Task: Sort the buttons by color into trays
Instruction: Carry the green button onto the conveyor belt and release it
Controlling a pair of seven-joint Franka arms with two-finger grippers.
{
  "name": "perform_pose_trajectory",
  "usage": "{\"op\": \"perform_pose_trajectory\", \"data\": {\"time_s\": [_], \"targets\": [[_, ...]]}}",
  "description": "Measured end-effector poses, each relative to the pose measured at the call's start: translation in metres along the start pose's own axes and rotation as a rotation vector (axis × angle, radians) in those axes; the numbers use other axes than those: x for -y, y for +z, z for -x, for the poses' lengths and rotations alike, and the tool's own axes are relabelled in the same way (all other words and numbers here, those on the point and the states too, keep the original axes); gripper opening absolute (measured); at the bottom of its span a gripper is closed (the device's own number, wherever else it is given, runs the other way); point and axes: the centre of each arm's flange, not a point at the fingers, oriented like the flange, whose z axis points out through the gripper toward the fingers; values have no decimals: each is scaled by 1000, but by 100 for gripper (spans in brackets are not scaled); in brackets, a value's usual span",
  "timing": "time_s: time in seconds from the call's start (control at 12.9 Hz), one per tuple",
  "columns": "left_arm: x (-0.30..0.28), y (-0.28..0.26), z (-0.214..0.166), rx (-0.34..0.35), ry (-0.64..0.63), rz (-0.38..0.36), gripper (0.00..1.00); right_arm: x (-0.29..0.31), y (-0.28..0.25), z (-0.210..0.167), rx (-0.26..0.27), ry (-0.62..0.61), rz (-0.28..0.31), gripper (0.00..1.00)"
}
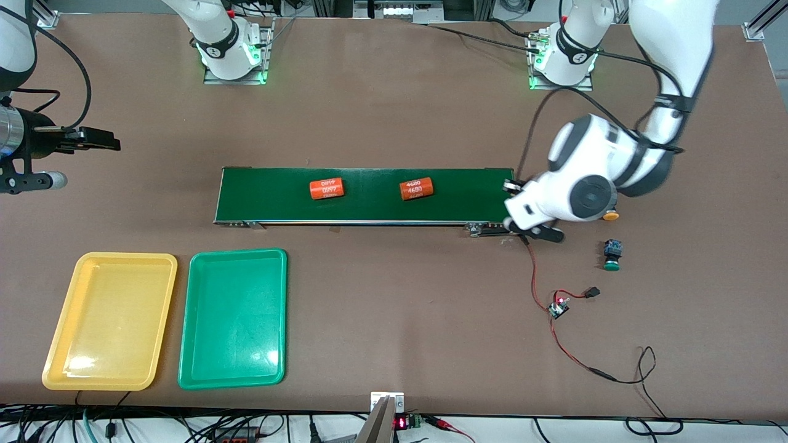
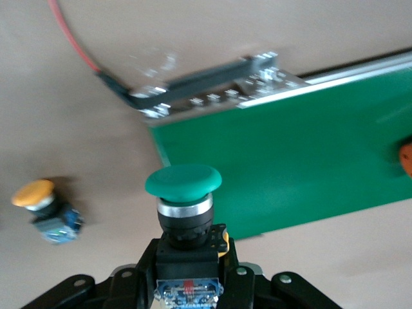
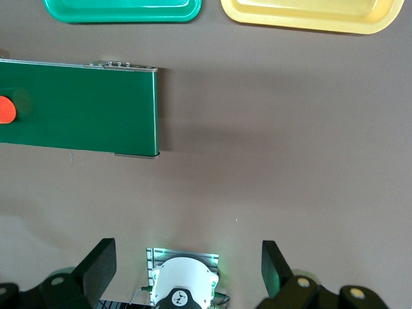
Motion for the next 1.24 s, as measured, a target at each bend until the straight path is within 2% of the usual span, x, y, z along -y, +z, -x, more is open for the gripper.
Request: {"op": "perform_pose_trajectory", "data": {"time_s": [0.39,0.54,0.62,1.0,1.08,1.24], "targets": [[-29,56,2,-93,-70,25,41,0,0,0,0,-1,0,100],[-33,70,4,-105,-84,28,41,0,0,0,1,-1,0,100],[-35,70,4,-107,-83,28,46,0,0,0,1,-1,0,100],[-52,38,9,-130,-82,28,94,3,5,0,15,-7,-3,100],[-51,18,11,-126,-90,21,100,5,10,0,25,-11,-5,100],[-31,-23,14,-121,-128,11,100,10,22,3,17,-20,-5,100]]}}
